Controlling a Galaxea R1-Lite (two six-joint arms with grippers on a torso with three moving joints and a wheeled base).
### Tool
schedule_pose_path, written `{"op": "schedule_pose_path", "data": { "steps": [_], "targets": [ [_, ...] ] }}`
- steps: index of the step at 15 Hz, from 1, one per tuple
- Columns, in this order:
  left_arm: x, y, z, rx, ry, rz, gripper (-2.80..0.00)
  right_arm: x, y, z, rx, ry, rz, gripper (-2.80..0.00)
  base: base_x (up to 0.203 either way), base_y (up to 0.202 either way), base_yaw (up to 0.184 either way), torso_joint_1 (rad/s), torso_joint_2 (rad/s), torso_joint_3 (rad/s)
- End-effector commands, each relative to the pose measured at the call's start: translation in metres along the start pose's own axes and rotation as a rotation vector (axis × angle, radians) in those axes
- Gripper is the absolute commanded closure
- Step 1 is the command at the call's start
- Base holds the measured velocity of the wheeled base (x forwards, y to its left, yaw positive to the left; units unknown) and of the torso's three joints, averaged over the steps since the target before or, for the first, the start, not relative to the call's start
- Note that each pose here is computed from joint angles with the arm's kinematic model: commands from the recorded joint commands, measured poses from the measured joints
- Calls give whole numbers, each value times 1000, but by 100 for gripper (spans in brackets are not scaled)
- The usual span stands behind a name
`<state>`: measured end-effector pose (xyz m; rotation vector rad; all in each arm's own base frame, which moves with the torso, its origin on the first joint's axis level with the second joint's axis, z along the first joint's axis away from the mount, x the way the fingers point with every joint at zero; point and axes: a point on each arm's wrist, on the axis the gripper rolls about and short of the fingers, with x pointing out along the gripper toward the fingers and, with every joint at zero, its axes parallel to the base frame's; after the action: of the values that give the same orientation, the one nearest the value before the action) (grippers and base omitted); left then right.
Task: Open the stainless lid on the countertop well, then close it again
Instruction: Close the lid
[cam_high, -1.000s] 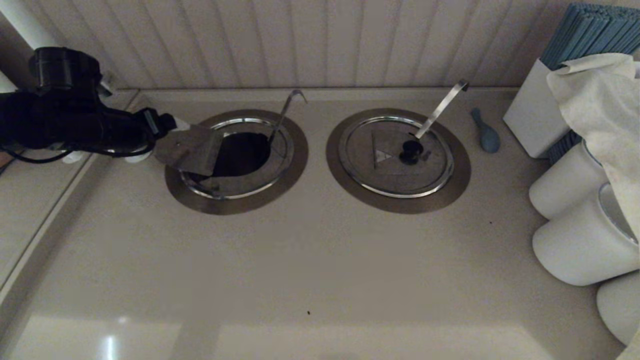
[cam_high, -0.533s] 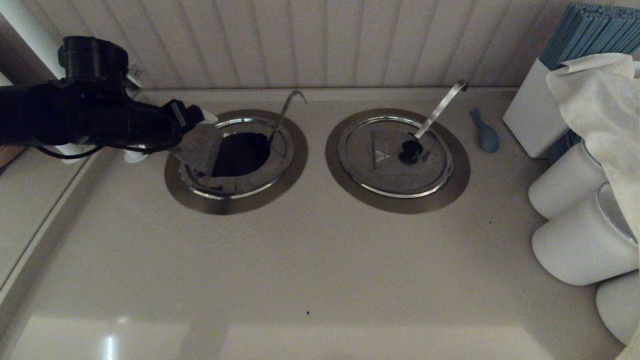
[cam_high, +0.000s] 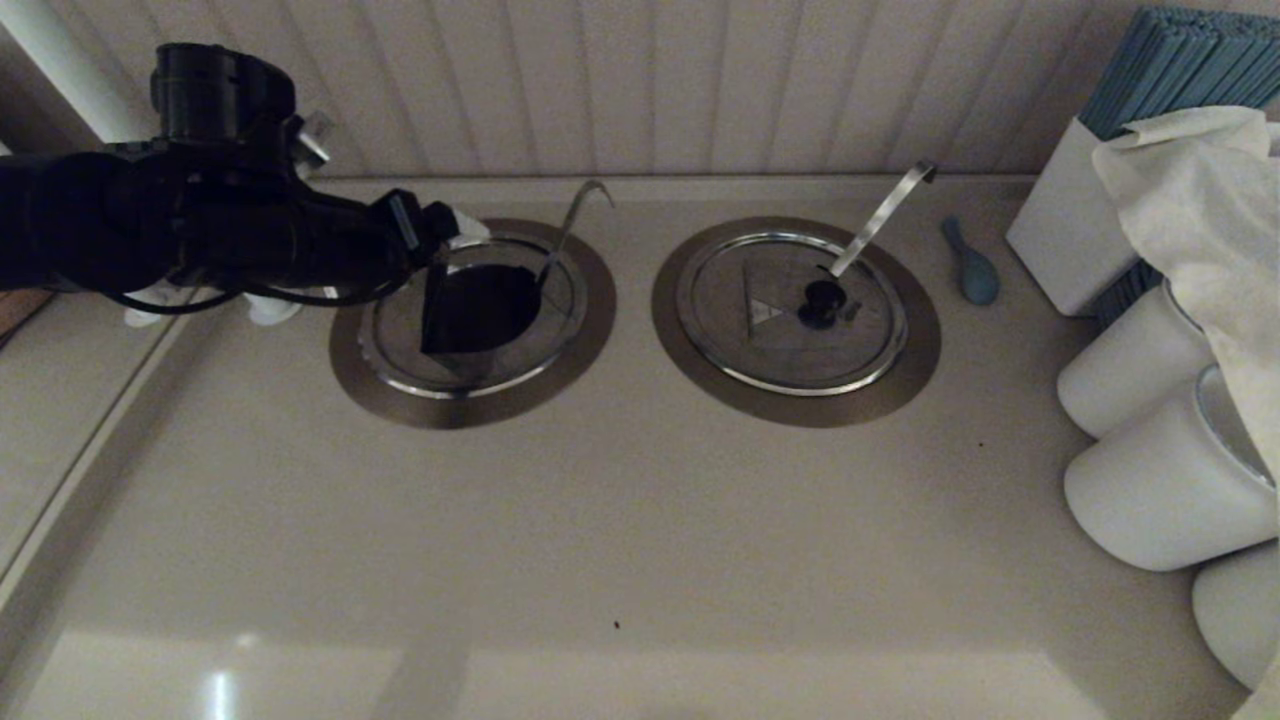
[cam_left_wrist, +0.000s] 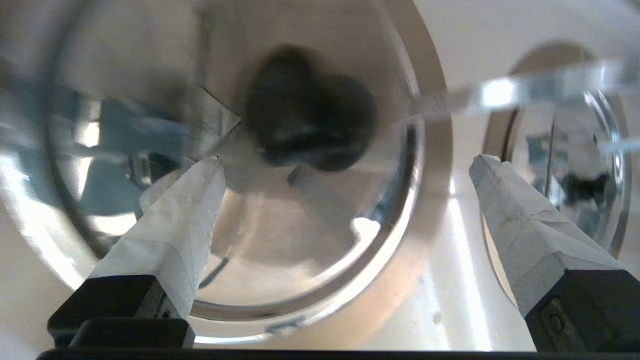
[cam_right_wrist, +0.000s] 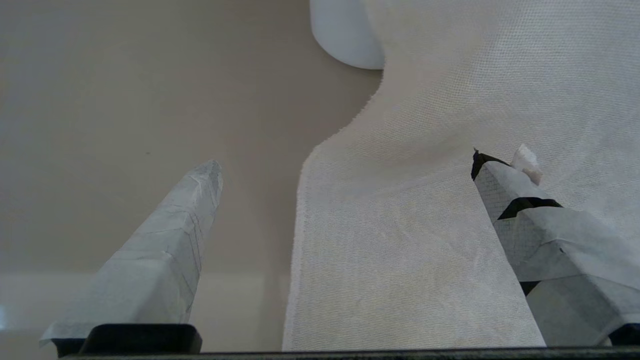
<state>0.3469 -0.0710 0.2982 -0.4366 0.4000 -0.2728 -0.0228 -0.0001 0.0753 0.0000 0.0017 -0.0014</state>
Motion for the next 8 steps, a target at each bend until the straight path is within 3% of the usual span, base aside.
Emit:
{"op": "schedule_pose_path", "data": {
  "steps": [1, 8],
  "targets": [
    [4, -8, -8, 5, 26, -20, -280, 0, 0, 0, 2, 0, 1, -280, 0, 0, 0, 0, 0, 0],
    [2, -38, -23, 38, 47, -63, -280, 0, 0, 0, 2, 0, 1, -280, 0, 0, 0, 0, 0, 0]
  ]
}}
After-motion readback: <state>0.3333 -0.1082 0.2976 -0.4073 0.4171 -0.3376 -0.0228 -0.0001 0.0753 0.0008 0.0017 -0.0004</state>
